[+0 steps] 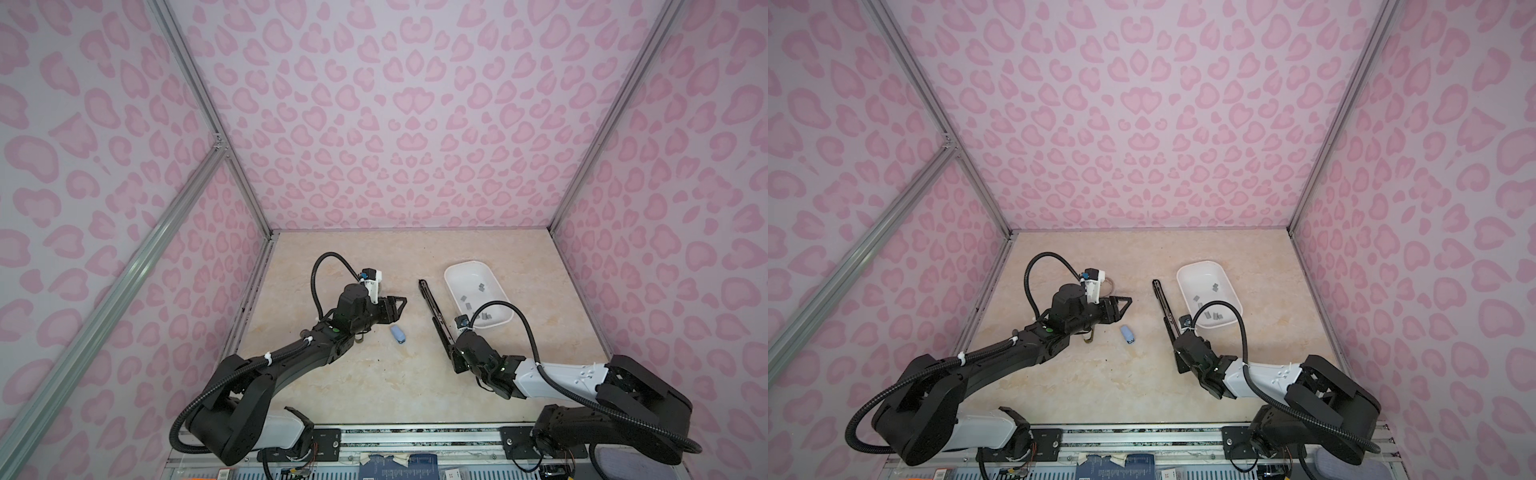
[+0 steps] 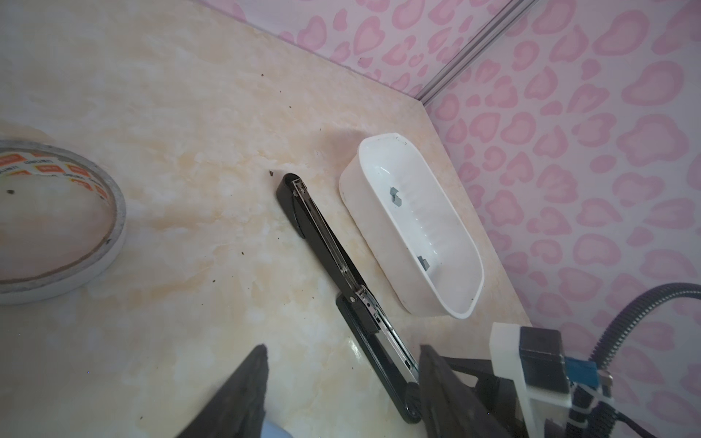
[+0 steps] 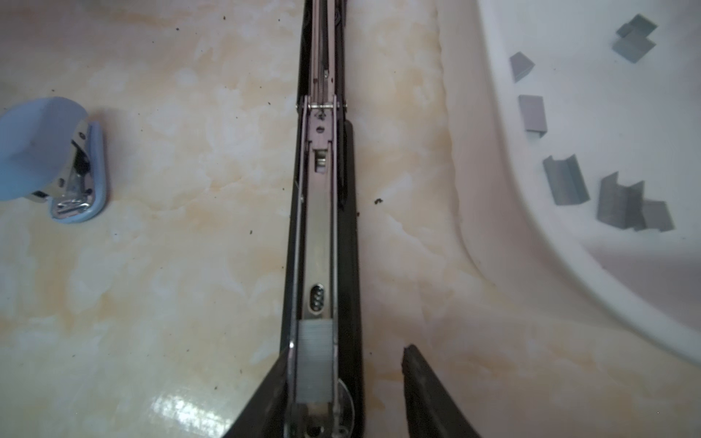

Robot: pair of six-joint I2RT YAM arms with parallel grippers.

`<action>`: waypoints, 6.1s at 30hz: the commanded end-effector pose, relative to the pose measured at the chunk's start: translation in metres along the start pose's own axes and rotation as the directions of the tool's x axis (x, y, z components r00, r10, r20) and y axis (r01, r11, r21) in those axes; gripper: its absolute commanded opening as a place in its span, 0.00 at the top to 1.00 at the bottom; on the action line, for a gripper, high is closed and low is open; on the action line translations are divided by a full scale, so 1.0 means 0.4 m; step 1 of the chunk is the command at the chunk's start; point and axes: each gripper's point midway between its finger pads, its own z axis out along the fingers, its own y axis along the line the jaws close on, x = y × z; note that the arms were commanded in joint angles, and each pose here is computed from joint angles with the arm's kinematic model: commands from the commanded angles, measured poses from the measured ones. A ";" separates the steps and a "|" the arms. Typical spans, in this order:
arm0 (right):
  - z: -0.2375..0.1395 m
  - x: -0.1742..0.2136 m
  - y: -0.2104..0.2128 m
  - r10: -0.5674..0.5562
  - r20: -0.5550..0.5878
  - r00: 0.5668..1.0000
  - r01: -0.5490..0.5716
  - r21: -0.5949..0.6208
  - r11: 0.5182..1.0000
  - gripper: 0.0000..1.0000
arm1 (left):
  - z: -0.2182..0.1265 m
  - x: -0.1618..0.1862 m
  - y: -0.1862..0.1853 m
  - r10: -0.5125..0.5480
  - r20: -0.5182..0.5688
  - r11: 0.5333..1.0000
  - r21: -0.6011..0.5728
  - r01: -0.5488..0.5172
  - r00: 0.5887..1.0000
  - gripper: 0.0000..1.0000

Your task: Load the staples into the stapler

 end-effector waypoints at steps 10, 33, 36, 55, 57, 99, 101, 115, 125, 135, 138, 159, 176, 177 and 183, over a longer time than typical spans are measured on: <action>0.032 -0.029 0.037 0.008 0.034 0.999 -0.006 -0.068 0.998 0.60 | 0.138 0.071 -0.001 -0.080 -0.208 0.997 -0.005 0.081 0.975 0.36; 0.028 -0.063 0.122 0.083 0.063 0.995 -0.066 -0.231 0.971 0.86 | 0.395 0.168 0.099 -0.232 -0.377 0.972 -0.069 0.223 0.897 0.40; 0.028 -0.057 0.127 0.071 0.059 0.996 -0.056 -0.228 0.972 0.89 | 0.403 0.132 0.127 -0.243 -0.347 0.970 -0.076 0.231 0.906 0.40; 0.040 -0.030 0.152 -0.019 0.096 0.995 0.039 -0.210 0.977 0.87 | 0.296 -0.067 -0.046 0.069 -0.139 0.984 0.173 -0.045 0.988 0.47; 0.039 -0.027 0.150 -0.021 0.108 0.994 0.043 -0.210 0.977 0.87 | 0.275 -0.059 -0.064 0.112 -0.116 0.981 0.172 -0.091 0.987 0.47; -0.047 0.007 0.116 -0.119 0.375 0.919 0.217 -0.229 0.949 0.67 | 0.173 0.082 -0.136 0.370 -0.035 0.929 0.042 -0.369 0.928 0.50; -0.047 0.009 0.114 -0.119 0.375 0.919 0.216 -0.227 0.950 0.70 | 0.173 0.083 -0.138 0.369 -0.037 0.929 0.046 -0.367 0.929 0.50; -0.050 0.010 0.111 -0.095 0.386 0.918 0.199 -0.238 0.951 0.96 | 0.161 0.167 -0.170 0.488 -0.043 0.872 0.065 -0.485 0.872 0.50; -0.048 0.013 0.110 -0.079 0.384 0.920 0.183 -0.241 0.953 0.97 | 0.166 0.250 -0.183 0.563 -0.063 0.825 0.104 -0.555 0.824 0.23; -0.046 0.014 0.097 -0.061 0.381 0.922 0.155 -0.223 0.962 0.96 | 0.157 0.302 -0.181 0.609 -0.058 0.789 0.150 -0.596 0.791 0.15; -0.044 0.014 0.084 -0.050 0.379 0.924 0.135 -0.202 0.970 0.95 | 0.142 0.308 -0.185 0.637 -0.048 0.764 0.174 -0.621 0.770 0.14; -0.034 0.015 0.091 -0.052 0.359 0.932 0.132 -0.202 0.970 0.80 | 0.079 0.245 -0.201 0.653 0.015 0.750 0.119 -0.650 0.757 0.15; -0.148 -0.115 0.101 -0.091 0.364 0.927 0.167 -0.184 0.969 0.59 | 0.087 0.131 -0.113 0.505 0.056 0.859 -0.125 -0.496 0.861 0.15; -0.142 -0.117 0.106 -0.094 0.354 0.930 0.167 -0.183 0.969 0.59 | 0.090 0.133 -0.113 0.504 0.052 0.860 -0.122 -0.495 0.862 0.15; -0.061 -0.070 0.119 -0.104 0.262 0.959 0.155 -0.180 0.971 0.70 | 0.105 0.149 -0.106 0.491 0.031 0.868 -0.111 -0.485 0.871 0.15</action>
